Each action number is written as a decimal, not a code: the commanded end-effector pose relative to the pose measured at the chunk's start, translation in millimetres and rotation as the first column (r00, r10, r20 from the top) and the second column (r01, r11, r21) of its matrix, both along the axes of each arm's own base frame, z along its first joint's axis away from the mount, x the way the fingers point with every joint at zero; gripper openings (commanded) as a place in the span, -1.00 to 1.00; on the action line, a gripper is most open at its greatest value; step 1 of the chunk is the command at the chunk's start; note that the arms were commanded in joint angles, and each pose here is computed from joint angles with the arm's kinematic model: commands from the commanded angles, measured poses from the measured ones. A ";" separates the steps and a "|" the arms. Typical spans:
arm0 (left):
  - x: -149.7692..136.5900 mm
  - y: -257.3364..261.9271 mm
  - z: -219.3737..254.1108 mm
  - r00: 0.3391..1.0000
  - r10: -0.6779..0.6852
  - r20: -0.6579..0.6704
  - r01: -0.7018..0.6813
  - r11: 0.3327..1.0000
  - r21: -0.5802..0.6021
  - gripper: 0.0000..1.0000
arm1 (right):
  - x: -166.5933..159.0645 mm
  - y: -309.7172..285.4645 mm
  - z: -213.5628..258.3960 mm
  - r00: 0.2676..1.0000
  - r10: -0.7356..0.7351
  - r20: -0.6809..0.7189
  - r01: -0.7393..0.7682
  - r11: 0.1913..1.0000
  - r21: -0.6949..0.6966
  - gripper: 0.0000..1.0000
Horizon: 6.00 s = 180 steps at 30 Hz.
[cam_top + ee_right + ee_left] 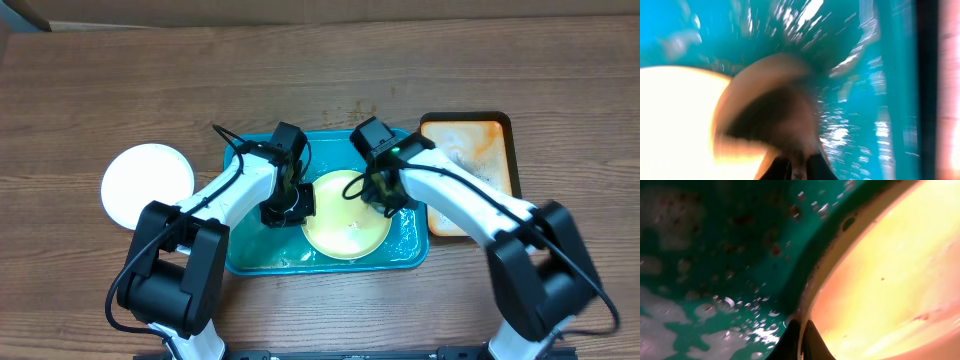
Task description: Clean dirty plates on tray and stack at the side
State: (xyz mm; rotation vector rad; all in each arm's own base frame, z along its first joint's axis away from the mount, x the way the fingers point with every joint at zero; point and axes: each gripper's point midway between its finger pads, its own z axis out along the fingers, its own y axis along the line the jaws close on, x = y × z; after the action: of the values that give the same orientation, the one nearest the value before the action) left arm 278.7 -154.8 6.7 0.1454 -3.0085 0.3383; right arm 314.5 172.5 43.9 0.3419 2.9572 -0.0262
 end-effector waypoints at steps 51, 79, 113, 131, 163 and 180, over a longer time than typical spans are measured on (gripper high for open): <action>-9.2 12.5 -9.9 0.999 0.005 -0.031 -0.003 0.998 0.065 -0.92 | -31.1 22.5 -39.0 0.995 -0.005 0.104 -0.015 0.982 0.187 -0.93; -9.3 14.2 -7.3 0.999 0.018 -0.038 -0.015 0.998 0.069 -0.92 | 28.6 -32.5 76.7 0.973 0.018 0.230 -0.051 0.989 0.137 -0.93; 59.6 92.0 197.6 0.723 -0.340 0.602 -0.221 0.711 0.667 -0.92 | 24.4 -145.4 6.2 0.994 -0.022 0.110 0.020 1.000 0.020 -0.92; 53.7 46.0 237.6 0.553 -0.635 0.539 -0.354 0.406 0.842 -0.92 | 22.6 -145.5 4.1 0.995 -0.022 0.098 0.020 1.000 0.019 -0.92; 52.1 37.1 212.0 0.590 -0.629 0.507 -0.239 0.463 0.853 -0.92 | 16.8 -123.5 -42.9 0.981 0.165 -0.104 -0.149 0.978 0.144 -0.93; 50.2 36.2 206.3 0.601 -0.616 0.510 -0.219 0.486 0.846 -0.92 | 28.3 -149.9 -10.7 0.992 0.084 -0.093 -0.070 0.988 0.141 -0.85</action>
State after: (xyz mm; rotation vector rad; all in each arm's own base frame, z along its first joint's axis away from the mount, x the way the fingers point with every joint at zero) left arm 327.2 -114.1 210.4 -0.5321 -3.5040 -1.6830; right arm 351.9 23.9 39.9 0.2334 3.0708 0.1628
